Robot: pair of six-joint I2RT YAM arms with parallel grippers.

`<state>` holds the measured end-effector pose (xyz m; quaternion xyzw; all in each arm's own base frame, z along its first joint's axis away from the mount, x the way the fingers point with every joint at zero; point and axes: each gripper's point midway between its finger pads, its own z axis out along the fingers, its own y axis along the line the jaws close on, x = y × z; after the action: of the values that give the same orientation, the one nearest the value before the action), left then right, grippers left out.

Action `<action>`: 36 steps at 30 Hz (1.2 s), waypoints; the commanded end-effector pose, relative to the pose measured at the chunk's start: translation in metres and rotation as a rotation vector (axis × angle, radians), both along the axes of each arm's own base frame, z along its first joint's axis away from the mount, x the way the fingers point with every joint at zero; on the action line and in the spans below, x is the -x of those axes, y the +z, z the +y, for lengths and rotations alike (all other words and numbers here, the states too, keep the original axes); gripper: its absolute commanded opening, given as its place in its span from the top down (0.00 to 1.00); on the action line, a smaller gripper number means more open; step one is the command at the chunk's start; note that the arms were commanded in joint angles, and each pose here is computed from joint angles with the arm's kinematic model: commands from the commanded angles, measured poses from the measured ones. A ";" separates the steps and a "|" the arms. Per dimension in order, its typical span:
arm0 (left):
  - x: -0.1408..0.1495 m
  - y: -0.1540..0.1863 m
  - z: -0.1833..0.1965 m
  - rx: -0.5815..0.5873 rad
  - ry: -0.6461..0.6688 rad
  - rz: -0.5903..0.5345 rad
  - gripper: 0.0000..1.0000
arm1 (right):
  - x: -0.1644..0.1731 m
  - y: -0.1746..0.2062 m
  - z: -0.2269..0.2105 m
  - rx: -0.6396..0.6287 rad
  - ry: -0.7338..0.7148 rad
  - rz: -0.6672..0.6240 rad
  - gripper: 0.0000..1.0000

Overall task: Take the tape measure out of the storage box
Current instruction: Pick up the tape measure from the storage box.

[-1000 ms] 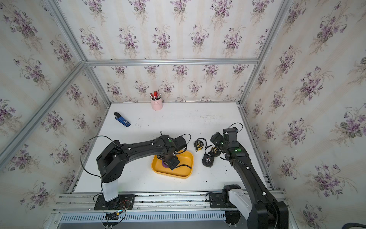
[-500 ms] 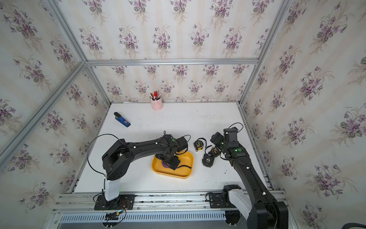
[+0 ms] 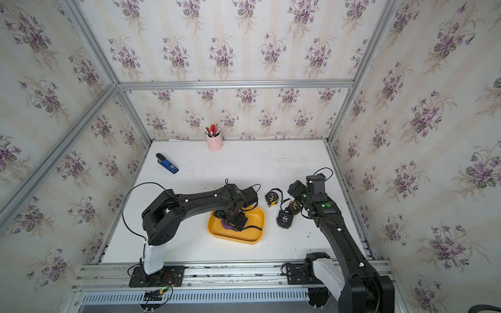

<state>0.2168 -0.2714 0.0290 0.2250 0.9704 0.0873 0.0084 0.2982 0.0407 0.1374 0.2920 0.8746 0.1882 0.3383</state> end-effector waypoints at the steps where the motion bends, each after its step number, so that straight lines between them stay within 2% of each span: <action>1: 0.005 -0.003 0.008 -0.039 0.011 0.021 0.14 | -0.003 0.005 0.000 0.004 0.004 -0.026 0.14; 4: 0.002 -0.003 0.009 -0.051 0.013 0.009 0.28 | -0.004 0.006 0.000 0.003 0.006 -0.029 0.13; 13: 0.000 0.001 0.012 -0.053 0.008 -0.009 0.44 | -0.005 0.006 0.001 -0.001 0.010 -0.031 0.13; 15: -0.001 0.004 0.011 -0.048 0.004 -0.016 0.44 | -0.005 0.006 0.002 -0.002 0.011 -0.032 0.14; 19: -0.004 0.011 0.013 -0.054 -0.007 -0.034 0.34 | -0.006 0.007 0.002 -0.004 0.012 -0.036 0.13; 22: -0.003 0.012 0.016 -0.066 -0.010 -0.030 0.14 | -0.006 0.007 0.002 -0.004 0.012 -0.035 0.14; 25: 0.000 0.010 0.018 -0.076 -0.007 -0.014 0.01 | -0.006 0.007 0.001 -0.002 0.010 -0.035 0.14; 36: 0.020 0.003 0.020 -0.056 0.086 0.061 0.01 | -0.004 0.007 -0.001 0.006 0.003 -0.036 0.13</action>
<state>0.2122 -0.2544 0.0330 0.2007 0.9728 0.1160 0.0026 0.2996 0.0418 0.1409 0.2896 0.8720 0.1941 0.3437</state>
